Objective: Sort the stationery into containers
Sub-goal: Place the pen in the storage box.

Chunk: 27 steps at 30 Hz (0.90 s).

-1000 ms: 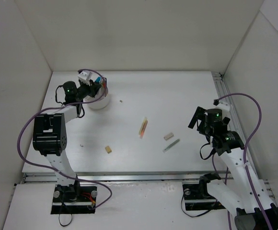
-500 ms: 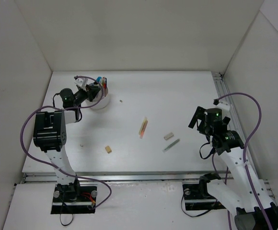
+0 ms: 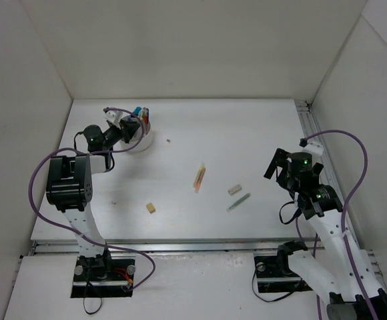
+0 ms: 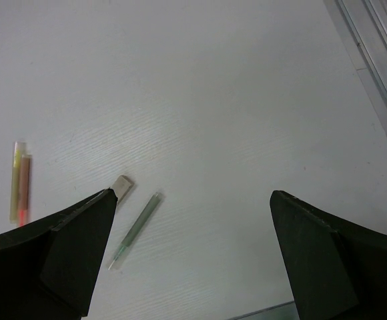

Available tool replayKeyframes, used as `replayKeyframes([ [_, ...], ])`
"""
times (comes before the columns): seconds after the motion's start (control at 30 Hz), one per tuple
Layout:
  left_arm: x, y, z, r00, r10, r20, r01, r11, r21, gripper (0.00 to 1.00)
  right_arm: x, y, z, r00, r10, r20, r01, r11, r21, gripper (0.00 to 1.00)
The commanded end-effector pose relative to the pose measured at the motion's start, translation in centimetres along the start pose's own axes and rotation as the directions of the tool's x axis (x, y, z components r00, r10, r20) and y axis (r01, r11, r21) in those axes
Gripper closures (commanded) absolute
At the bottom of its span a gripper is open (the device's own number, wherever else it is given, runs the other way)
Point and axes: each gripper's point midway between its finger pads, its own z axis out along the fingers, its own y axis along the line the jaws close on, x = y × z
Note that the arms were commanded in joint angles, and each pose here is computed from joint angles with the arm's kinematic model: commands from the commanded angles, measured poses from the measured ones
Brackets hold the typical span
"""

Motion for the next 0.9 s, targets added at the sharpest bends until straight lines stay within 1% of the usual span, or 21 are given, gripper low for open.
replayKeyframes([
  [0.0, -5.9, -0.4, -0.1, 0.982, 0.145, 0.118, -0.147, 0.989, 0.012, 1.00, -2.3, -0.3, -0.5, 0.996, 0.026, 0.090, -0.027, 1.000, 0.012, 0.02],
  [0.27, -6.0, -0.6, 0.1, 0.987, 0.132, 0.094, -0.136, 0.990, 0.034, 0.93, -2.7, -0.4, -1.0, 0.993, 0.030, 0.112, -0.031, 0.999, 0.006, 0.02],
  [0.43, -5.8, -0.7, 0.0, 0.988, 0.133, 0.073, -0.136, 0.990, 0.036, 0.93, -2.8, -0.4, -1.1, 0.993, 0.029, 0.115, -0.030, 1.000, 0.005, 0.02],
  [0.5, -5.6, -0.6, -0.1, 0.990, 0.131, 0.060, -0.134, 0.990, 0.038, 0.91, -2.9, -0.4, -1.1, 0.993, 0.030, 0.116, -0.031, 1.000, 0.006, 0.02],
  [0.53, -5.7, -0.7, 0.0, 0.989, 0.135, 0.059, -0.137, 0.990, 0.040, 0.88, -2.9, -0.3, -1.2, 0.993, 0.029, 0.118, -0.029, 1.000, 0.003, 0.02],
  [0.7, -5.1, -0.7, -0.2, 0.992, 0.129, 0.002, -0.129, 0.990, 0.051, 0.85, -3.1, -0.5, -1.4, 0.991, 0.031, 0.128, -0.032, 0.999, 0.005, 0.02],
  [0.73, -5.4, -0.7, -0.1, 0.991, 0.133, -0.001, -0.133, 0.990, 0.051, 0.82, -3.2, -0.4, -1.4, 0.991, 0.032, 0.131, -0.033, 0.999, 0.003, 0.02],
  [0.8, -5.1, -0.6, -0.2, 0.992, 0.124, -0.019, -0.123, 0.991, 0.051, 0.82, -3.2, -0.4, -1.4, 0.991, 0.031, 0.129, -0.032, 0.999, 0.004, 0.02],
  [0.87, -5.0, -0.6, -0.2, 0.992, 0.125, -0.022, -0.124, 0.991, 0.048, 0.80, -3.2, -0.4, -1.4, 0.991, 0.032, 0.130, -0.032, 0.999, 0.002, 0.02],
])
